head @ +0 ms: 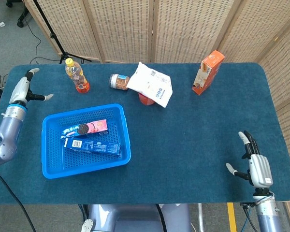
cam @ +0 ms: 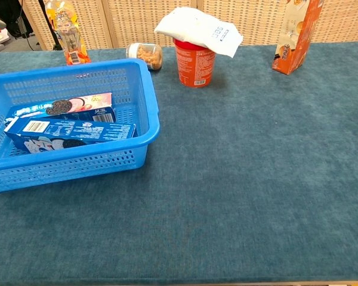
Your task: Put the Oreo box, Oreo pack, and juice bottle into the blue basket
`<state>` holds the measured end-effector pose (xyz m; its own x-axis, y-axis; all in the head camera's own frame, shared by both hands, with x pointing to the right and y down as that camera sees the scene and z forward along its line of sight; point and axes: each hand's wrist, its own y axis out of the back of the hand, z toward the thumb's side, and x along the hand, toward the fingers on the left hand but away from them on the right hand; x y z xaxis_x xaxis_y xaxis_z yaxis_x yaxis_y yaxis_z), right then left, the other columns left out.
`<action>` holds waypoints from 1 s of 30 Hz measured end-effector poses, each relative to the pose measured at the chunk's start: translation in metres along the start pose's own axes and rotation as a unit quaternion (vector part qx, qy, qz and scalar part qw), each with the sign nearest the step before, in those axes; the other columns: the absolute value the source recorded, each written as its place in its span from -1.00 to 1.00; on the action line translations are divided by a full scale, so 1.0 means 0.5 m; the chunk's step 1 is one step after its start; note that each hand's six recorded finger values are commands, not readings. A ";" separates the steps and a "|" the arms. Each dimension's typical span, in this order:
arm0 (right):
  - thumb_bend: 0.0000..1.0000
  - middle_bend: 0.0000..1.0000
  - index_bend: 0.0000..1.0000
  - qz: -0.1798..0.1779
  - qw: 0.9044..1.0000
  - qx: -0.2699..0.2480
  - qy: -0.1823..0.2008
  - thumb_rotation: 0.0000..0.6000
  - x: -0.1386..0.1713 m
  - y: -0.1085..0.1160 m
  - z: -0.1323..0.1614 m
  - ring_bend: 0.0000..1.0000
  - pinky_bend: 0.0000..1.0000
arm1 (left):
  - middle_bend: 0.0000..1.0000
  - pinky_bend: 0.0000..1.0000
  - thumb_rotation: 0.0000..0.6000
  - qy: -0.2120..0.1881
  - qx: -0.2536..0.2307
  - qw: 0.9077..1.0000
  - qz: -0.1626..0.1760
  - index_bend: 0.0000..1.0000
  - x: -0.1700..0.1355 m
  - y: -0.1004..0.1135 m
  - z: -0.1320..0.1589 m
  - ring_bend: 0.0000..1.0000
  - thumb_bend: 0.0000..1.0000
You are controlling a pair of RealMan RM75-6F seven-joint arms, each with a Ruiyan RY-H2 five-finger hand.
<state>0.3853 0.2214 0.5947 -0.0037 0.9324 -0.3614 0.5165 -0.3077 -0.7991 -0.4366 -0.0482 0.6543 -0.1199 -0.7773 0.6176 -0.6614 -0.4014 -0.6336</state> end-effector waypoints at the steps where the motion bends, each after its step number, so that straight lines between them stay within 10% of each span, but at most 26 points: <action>1: -0.53 -1.00 -1.00 0.000 1.000 0.001 -0.001 1.00 0.000 0.000 -0.001 -1.00 -0.07 | -1.00 -0.89 1.00 0.000 -0.001 1.000 -0.003 -0.79 0.005 -0.004 0.001 -1.00 -0.65; 30: -0.53 -1.00 -1.00 0.016 1.000 0.009 -0.015 1.00 -0.005 -0.020 -0.024 -1.00 -0.07 | -1.00 -0.89 1.00 0.015 0.021 0.999 -0.025 -0.82 0.130 -0.111 0.041 -1.00 -0.67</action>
<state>0.3906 0.2242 0.6093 -0.0124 0.9160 -0.4009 0.5012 -0.3412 -0.7952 -0.3924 -0.0862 0.7201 -0.1107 -0.7410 0.6623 -0.6358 -0.4594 -0.6203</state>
